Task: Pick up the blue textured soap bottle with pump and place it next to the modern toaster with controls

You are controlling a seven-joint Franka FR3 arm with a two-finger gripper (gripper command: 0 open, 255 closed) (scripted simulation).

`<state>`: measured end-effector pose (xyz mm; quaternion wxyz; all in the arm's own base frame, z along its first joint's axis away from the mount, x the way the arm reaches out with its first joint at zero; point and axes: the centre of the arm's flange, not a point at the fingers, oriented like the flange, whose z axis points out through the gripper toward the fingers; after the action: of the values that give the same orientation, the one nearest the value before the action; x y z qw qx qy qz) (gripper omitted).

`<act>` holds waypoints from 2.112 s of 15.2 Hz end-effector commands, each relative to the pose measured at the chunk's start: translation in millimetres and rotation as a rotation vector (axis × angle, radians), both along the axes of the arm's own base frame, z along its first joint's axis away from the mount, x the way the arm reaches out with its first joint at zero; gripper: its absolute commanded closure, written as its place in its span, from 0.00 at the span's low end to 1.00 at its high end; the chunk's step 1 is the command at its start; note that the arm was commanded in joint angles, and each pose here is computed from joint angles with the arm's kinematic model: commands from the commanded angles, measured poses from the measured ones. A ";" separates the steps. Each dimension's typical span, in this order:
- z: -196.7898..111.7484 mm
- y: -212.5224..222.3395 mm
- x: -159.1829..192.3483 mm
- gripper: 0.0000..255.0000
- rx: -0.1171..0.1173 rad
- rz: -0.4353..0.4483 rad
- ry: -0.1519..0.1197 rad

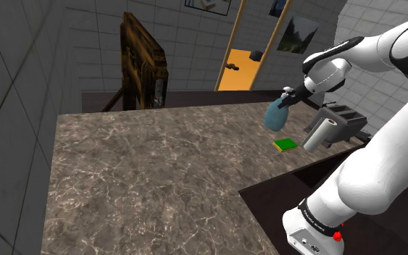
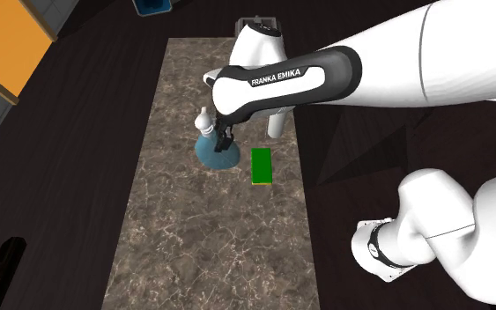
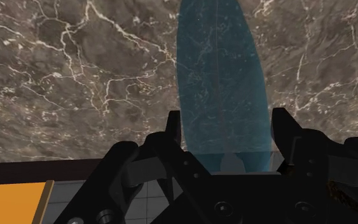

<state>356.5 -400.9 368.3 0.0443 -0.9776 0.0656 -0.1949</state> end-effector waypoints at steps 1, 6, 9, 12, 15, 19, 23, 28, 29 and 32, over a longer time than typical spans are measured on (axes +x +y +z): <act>10.1 0.1 -0.7 1.00 0.000 0.000 0.000; 36.5 0.1 -0.7 1.00 0.000 0.000 0.000; 52.4 0.1 -0.7 1.00 0.000 0.000 0.000; 68.2 0.1 -0.7 1.00 0.000 0.000 0.000; 84.1 0.1 -0.7 1.00 0.000 0.000 0.000; 105.2 0.1 -0.7 1.00 0.000 0.000 0.000; 126.3 0.1 -0.7 1.00 0.000 0.000 0.000; 152.7 0.1 -0.7 1.00 0.000 0.000 0.000; 158.0 0.1 -0.7 1.00 0.000 0.000 0.000; 173.8 0.1 -0.7 1.00 0.000 0.000 0.000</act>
<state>355.5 -401.0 535.7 0.0441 -0.9777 0.0656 -0.1946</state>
